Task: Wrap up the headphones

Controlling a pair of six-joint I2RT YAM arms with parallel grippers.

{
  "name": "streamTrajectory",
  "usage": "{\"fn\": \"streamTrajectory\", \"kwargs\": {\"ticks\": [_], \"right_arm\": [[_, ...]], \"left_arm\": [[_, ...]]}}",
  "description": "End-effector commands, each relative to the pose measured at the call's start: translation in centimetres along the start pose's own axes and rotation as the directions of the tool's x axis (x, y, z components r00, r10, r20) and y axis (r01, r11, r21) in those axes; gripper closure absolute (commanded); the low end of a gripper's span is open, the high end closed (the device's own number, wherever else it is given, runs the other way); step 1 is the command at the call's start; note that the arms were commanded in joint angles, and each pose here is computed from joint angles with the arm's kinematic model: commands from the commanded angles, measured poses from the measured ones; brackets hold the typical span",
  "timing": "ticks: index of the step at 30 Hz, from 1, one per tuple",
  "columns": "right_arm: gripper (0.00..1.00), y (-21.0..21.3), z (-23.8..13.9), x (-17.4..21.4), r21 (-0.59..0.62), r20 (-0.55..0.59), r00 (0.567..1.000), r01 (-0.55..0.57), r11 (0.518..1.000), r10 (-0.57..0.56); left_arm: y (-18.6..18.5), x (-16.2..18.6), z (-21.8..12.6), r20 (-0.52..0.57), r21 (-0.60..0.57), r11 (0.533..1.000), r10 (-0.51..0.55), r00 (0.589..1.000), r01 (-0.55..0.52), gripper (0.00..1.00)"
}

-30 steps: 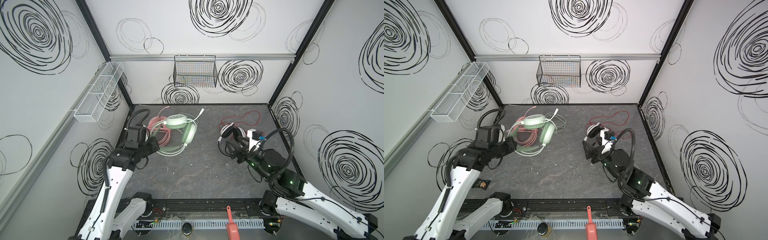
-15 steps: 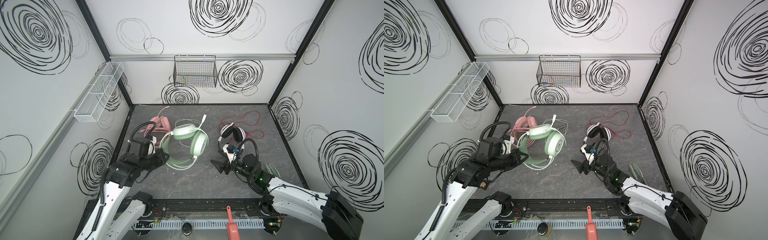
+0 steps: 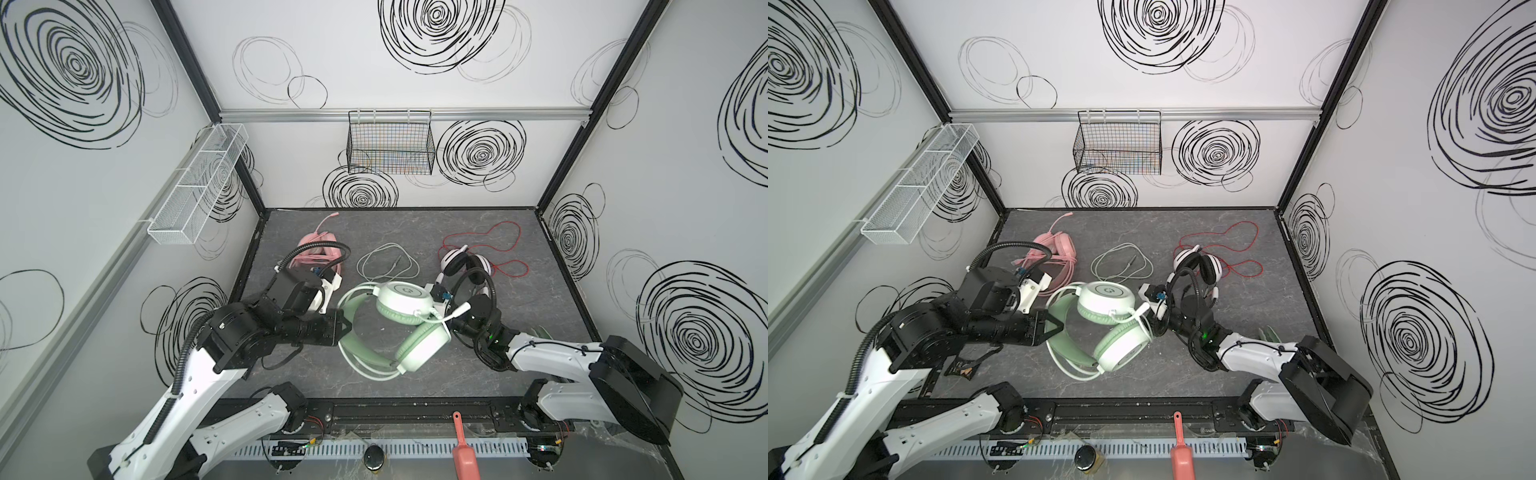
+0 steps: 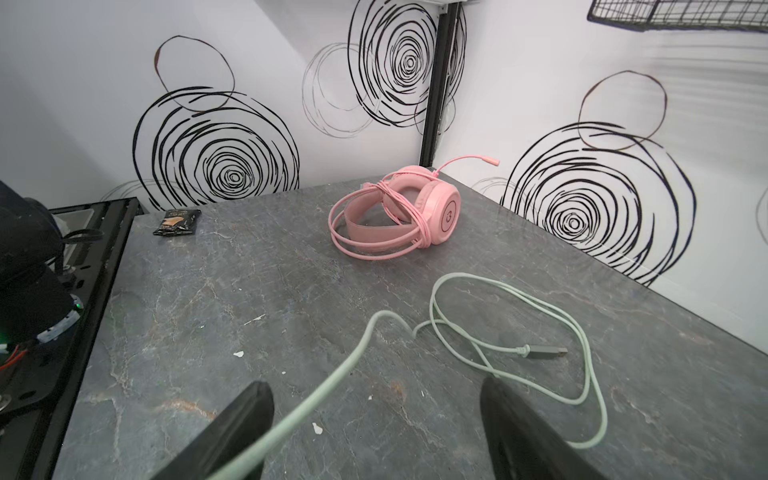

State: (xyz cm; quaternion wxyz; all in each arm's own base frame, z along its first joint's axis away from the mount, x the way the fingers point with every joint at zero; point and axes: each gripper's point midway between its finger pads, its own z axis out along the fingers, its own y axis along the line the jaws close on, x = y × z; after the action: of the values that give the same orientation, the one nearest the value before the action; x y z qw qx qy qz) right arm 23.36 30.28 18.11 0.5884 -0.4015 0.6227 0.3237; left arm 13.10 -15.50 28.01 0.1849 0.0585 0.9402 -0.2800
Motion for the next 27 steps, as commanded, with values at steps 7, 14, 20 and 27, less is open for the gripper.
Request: {"fn": "streamTrajectory", "kwargs": {"ticks": [7, 14, 20, 27], "right_arm": [[0.21, 1.5, -2.0, -3.4, -0.054, 0.266, 0.964, 0.023, 0.998, -0.008], [0.26, 1.0, -1.9, -2.6, -0.042, 0.29, 0.955, -0.059, 0.997, 0.068], [0.28, 0.6, -1.1, -2.3, -0.052, 0.3, 0.951, -0.063, 0.997, 0.076], [0.34, -0.6, 0.1, -3.4, -0.072, 0.355, 0.932, -0.051, 0.996, 0.073]], "left_arm": [[-1.2, -2.6, -1.0, 0.088, 0.038, 0.999, -0.012, 0.996, 0.008, 1.0], [-1.8, -4.6, -2.9, 0.15, 0.098, 0.991, -0.105, 0.983, 0.091, 1.0], [-2.8, -5.1, -3.6, 0.138, 0.172, 0.976, -0.158, 0.978, 0.134, 1.0], [-3.7, -5.8, -3.8, 0.12, 0.254, 0.952, -0.207, 0.971, 0.172, 1.0]]}}
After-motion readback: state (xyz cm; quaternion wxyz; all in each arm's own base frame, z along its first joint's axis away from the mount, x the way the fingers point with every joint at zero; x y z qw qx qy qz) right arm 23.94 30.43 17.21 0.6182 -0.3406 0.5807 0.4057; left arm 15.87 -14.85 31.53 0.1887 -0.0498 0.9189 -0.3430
